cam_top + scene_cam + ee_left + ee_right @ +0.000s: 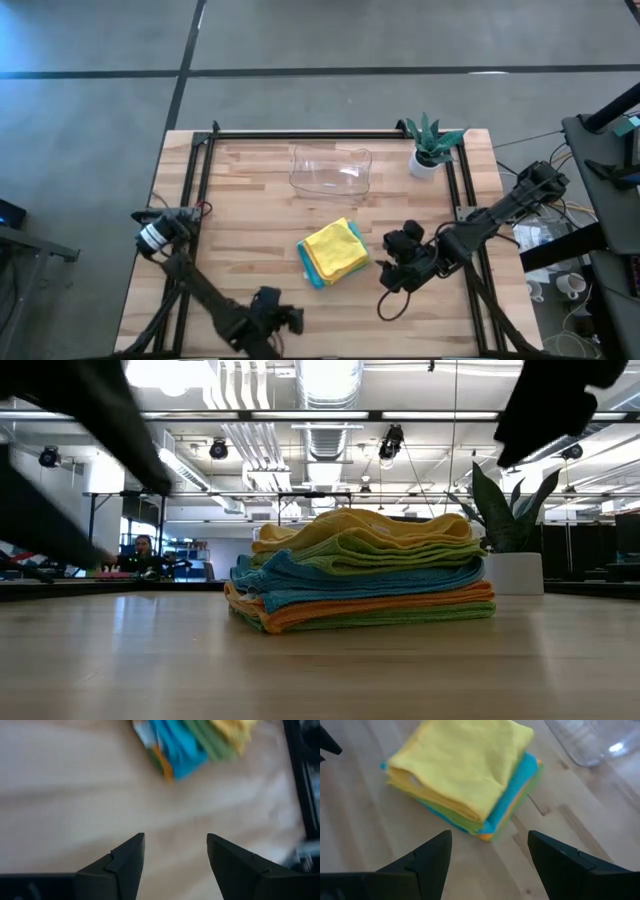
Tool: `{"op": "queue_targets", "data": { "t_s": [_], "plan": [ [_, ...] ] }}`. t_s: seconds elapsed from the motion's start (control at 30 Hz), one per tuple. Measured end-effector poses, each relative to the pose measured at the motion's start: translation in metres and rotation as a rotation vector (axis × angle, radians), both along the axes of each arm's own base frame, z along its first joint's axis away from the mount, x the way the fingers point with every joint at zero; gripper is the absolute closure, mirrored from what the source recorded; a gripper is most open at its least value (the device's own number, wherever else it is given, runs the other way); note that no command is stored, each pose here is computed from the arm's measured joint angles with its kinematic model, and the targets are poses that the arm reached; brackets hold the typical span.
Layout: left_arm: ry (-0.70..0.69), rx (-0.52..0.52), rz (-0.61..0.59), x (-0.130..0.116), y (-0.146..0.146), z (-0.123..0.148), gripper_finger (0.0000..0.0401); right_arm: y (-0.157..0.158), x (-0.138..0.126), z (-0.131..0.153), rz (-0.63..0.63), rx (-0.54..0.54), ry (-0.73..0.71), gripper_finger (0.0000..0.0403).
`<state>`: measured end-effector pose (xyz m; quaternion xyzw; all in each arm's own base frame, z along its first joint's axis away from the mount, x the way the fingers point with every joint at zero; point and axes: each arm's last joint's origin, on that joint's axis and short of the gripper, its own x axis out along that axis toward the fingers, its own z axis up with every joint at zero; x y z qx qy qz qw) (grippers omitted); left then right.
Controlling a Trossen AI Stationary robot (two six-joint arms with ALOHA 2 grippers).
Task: Fold microfiber towels
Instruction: Put the stacked microfiber cloths into the transparent bin
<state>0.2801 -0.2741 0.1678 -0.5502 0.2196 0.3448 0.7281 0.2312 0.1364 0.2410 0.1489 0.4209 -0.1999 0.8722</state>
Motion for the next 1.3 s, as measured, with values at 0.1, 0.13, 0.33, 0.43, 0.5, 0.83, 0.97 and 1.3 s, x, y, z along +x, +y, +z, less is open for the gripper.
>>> {"op": "queue_targets", "data": {
  "t_s": [0.1, 0.13, 0.33, 0.43, 0.5, 0.83, 0.97, 1.3],
  "plan": [
    [0.007, 0.009, 0.056, 0.015, 0.019, -0.004, 0.0202, -0.004, -0.001, -0.008, -0.047, 0.010, 0.016, 0.0144],
    [0.011, 0.013, 0.075, 0.019, 0.026, -0.005, 0.0202, -0.005, -0.002, -0.010, -0.056, 0.013, 0.021, 0.0144],
    [0.099, 0.001, 0.146, 0.036, 0.064, -0.020, 0.0202, -0.008, -0.007, -0.021, -0.067, -0.003, 0.057, 0.0144],
    [0.090, -0.017, 0.183, 0.041, 0.077, -0.025, 0.0202, -0.009, -0.009, -0.025, -0.068, -0.011, 0.069, 0.0144],
    [0.073, -0.035, 0.209, 0.042, 0.087, -0.027, 0.0202, -0.008, -0.010, -0.027, -0.063, -0.014, 0.074, 0.0144],
    [-0.123, -0.118, 0.312, 0.046, 0.109, -0.047, 0.0203, -0.001, -0.015, -0.028, -0.043, -0.009, 0.070, 0.0144],
    [-0.127, -0.098, 0.325, 0.047, 0.111, -0.050, 0.0209, -0.006, -0.012, -0.031, -0.073, -0.008, 0.068, 0.0144],
    [-0.055, 0.001, 0.225, 0.048, 0.112, -0.056, 0.0382, -0.033, 0.009, -0.054, -0.260, 0.050, 0.116, 0.0145]
  ]
}}
